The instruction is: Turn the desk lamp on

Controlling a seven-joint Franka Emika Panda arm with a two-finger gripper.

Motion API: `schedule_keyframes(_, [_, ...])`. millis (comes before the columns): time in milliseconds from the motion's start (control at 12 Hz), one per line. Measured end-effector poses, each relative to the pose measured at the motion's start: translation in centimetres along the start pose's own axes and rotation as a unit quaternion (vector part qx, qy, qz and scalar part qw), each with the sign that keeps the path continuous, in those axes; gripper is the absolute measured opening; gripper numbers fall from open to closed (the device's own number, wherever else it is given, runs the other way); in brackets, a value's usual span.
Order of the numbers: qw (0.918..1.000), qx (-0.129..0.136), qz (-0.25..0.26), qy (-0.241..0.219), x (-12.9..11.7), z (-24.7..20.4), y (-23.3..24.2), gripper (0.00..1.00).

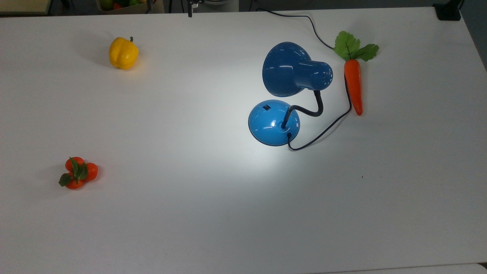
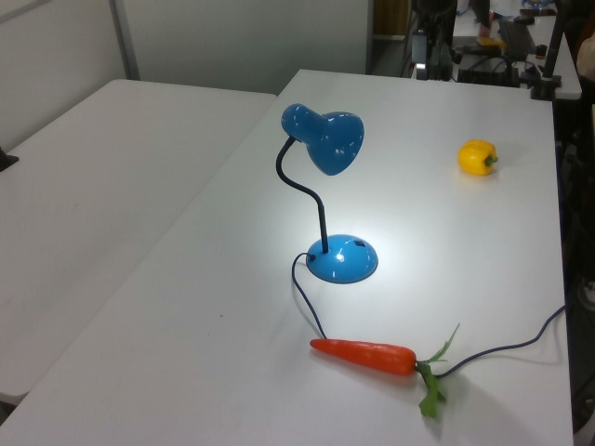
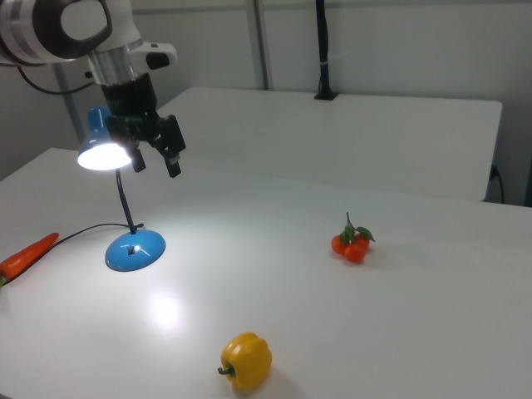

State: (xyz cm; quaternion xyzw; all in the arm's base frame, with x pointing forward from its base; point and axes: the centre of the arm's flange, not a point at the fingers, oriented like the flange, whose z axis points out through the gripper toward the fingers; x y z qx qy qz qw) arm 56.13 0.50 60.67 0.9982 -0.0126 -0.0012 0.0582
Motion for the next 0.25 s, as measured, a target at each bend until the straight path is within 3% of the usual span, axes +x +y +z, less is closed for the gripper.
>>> schedule_keyframes(83, [1.0,0.0,0.003,0.0,-0.3,-0.33,0.33,1.0])
schedule_keyframes(250, [0.9999,0.0,0.008,-0.006,-0.71,-0.74,0.92,1.0])
